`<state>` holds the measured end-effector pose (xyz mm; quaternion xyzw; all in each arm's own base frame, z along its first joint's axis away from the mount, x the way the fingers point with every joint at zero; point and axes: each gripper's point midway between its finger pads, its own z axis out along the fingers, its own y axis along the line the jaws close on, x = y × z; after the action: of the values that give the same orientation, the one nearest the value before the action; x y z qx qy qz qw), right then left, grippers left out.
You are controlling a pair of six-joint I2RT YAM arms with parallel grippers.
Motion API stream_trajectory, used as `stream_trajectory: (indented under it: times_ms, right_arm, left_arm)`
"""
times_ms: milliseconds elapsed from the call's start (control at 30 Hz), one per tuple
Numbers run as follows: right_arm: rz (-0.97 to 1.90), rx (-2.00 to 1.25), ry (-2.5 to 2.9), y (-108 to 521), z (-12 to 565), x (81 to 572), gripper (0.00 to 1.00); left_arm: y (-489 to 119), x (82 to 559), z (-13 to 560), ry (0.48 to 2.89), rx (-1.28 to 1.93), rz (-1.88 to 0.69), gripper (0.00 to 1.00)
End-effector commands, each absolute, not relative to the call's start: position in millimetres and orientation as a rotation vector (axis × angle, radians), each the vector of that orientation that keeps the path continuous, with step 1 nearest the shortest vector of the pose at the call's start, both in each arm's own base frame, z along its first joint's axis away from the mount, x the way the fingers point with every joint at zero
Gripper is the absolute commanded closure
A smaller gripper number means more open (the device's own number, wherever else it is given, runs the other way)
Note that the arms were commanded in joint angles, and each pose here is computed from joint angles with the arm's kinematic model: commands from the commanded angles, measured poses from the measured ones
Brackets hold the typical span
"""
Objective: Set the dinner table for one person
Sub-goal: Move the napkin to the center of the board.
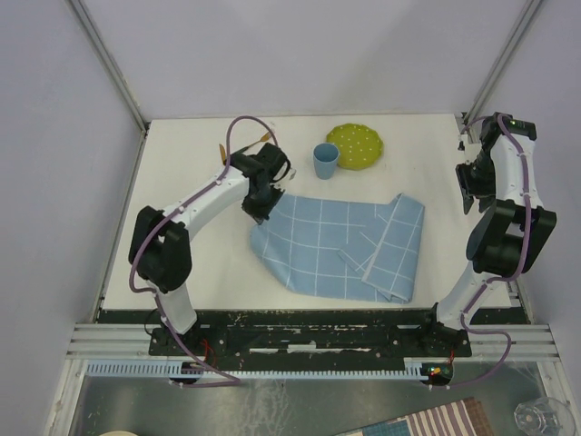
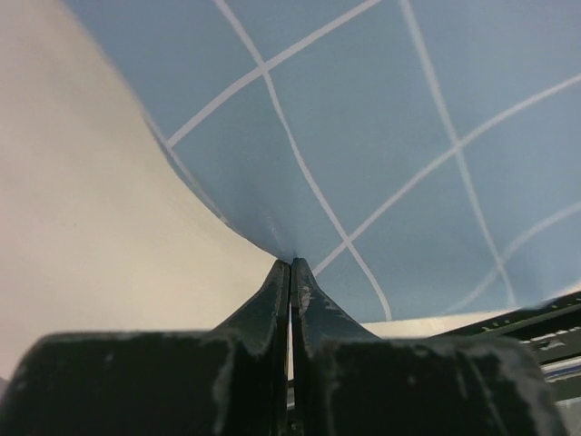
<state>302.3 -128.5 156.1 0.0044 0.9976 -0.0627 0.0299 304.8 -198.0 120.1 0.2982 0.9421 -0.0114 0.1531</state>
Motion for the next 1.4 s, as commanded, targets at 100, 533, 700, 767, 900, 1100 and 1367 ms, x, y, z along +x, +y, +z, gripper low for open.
stream_trajectory:
  times_ms: [100,533,700,767,900,1100,1367]
  right_arm:
    - [-0.211,0.001,3.039,-129,162,306,0.52]
    - [-0.013,-0.212,3.057,-85,159,305,0.49]
    - [0.124,-0.413,3.044,-42,151,304,0.45]
    - [0.205,-0.469,3.028,-24,149,307,0.44]
    - [0.354,-0.539,2.977,6,140,322,0.42]
    - [0.600,-0.544,2.938,39,119,347,0.41]
    - [0.639,-0.654,2.898,67,87,383,0.41]
  left_arm:
    - [-98,325,79,2.859,0.724,0.184,0.97]
    - [-82,349,64,2.919,0.669,0.176,0.89]
    - [-86,372,83,2.832,0.647,0.190,0.68]
    - [-85,382,95,2.789,0.635,0.215,0.63]
    - [-82,392,116,2.735,0.614,0.219,0.56]
    - [-69,403,156,2.652,0.546,0.251,0.54]
    - [-42,410,173,2.628,0.444,0.276,0.54]
